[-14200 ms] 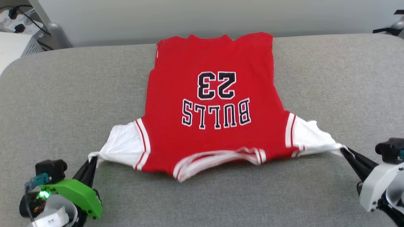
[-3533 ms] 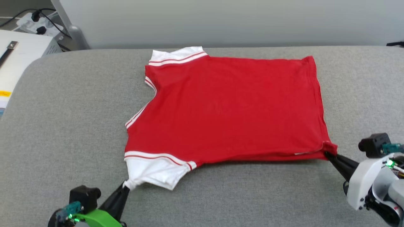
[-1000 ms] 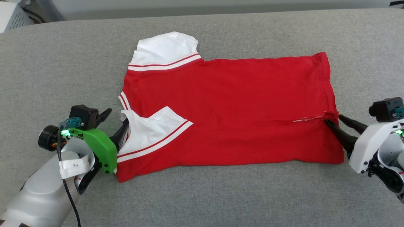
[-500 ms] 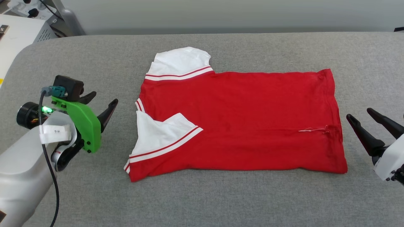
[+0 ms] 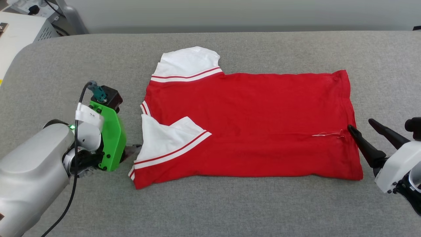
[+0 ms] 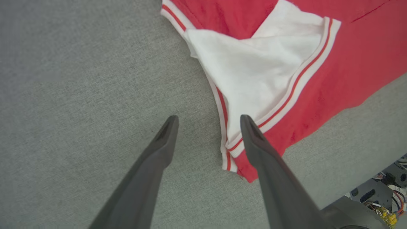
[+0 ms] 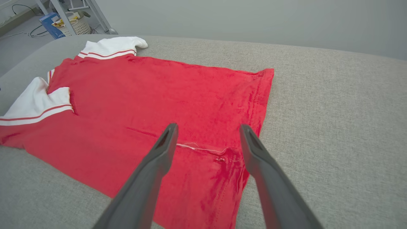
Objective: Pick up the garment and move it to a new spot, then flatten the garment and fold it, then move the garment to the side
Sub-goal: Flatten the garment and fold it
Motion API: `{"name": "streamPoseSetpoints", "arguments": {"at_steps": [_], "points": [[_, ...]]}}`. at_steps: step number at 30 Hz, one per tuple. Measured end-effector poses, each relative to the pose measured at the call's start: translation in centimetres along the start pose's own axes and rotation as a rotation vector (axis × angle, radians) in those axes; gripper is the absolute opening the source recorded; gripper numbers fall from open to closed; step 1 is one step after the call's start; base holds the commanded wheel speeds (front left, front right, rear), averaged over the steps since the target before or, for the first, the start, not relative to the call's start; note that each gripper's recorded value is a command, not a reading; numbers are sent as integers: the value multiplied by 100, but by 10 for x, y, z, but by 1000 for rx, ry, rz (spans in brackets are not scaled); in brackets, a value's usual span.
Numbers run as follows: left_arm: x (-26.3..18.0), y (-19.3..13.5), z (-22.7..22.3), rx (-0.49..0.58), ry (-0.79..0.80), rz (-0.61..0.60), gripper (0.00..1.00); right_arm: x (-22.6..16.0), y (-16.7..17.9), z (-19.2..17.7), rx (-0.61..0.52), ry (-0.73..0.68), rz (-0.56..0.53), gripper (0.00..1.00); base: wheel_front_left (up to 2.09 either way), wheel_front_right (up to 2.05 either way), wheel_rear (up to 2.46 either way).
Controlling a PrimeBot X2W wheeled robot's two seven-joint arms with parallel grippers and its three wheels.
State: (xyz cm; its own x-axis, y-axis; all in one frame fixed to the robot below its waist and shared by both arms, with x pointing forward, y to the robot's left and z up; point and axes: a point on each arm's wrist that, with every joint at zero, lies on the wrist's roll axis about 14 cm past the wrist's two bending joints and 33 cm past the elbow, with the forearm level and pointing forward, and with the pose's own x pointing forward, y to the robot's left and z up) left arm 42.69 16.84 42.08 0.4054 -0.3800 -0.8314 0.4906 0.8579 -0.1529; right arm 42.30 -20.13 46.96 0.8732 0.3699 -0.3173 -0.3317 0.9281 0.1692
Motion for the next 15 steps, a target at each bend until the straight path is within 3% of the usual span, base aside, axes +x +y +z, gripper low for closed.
{"name": "streamPoseSetpoints", "arguments": {"at_steps": [15], "points": [[31, -20, -51, -83, 186, -87, 100, 1, 1, -14, 44, 31, -16, 100, 0, 0, 0]]}}
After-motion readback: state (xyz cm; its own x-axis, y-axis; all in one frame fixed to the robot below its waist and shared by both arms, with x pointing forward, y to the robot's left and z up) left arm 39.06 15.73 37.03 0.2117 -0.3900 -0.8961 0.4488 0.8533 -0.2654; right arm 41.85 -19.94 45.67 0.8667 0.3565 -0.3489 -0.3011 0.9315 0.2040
